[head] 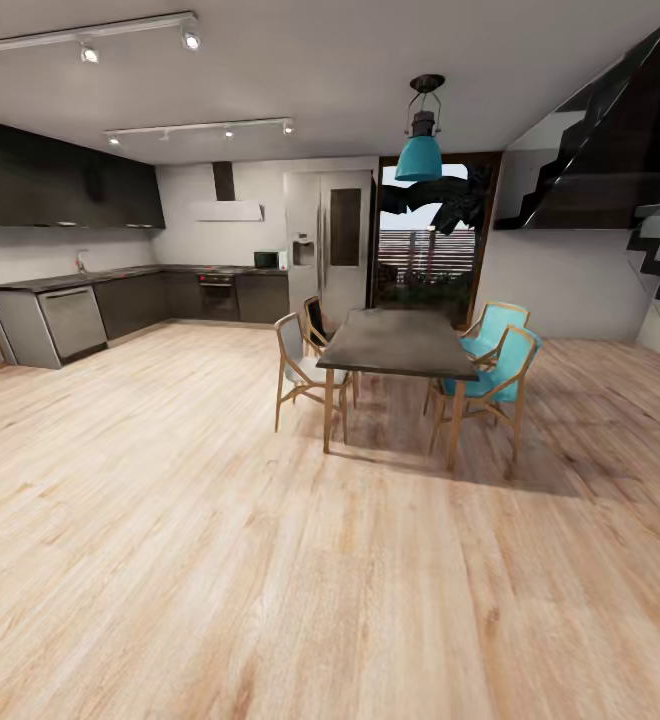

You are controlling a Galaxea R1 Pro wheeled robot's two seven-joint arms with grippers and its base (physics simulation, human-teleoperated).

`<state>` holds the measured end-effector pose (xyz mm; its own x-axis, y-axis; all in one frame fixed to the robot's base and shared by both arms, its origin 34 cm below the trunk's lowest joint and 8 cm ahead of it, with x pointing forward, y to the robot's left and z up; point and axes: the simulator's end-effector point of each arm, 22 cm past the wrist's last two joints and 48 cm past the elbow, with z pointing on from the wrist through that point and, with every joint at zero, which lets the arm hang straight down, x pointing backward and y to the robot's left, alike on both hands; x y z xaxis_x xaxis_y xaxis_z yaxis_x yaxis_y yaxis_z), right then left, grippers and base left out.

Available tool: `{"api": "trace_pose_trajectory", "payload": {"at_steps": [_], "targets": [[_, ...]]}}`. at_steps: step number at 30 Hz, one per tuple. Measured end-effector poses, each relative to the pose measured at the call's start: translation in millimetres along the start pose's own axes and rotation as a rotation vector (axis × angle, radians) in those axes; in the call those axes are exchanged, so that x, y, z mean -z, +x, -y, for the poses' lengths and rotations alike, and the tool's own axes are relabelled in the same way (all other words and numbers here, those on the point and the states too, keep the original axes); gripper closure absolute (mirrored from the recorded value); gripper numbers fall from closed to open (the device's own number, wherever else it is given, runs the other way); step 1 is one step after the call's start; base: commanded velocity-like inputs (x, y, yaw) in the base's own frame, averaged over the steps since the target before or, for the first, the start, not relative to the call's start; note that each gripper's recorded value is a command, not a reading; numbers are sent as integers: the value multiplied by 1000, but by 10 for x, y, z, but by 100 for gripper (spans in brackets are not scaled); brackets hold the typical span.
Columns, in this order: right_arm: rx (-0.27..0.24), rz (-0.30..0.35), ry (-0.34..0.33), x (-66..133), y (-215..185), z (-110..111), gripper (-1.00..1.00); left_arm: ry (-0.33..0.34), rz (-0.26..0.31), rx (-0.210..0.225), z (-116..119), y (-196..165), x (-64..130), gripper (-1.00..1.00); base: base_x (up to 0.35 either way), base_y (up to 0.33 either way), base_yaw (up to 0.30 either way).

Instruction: Place each of the two pumpkins and all three candles from the living room inside a cabinet in the living room (use any cabinet), then make sure every cabinet is closed, and position the cauldron so it is next to a table in the living room.

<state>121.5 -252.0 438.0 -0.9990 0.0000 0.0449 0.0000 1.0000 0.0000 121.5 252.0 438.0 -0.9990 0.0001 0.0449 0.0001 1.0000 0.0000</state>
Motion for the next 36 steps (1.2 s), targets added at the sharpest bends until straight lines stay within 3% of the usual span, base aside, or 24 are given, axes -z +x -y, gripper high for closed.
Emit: {"api": "trace_pose_trajectory", "payload": {"at_steps": [13,36], "targets": [[-4,30,14,3,-178,73,-100,-7,63,14,-80,-215,6,-100,0,0,0],[-3,35,10,4,-203,70,-100,-7,68,26,-74,-227,6,-100,0,0,0]]}}
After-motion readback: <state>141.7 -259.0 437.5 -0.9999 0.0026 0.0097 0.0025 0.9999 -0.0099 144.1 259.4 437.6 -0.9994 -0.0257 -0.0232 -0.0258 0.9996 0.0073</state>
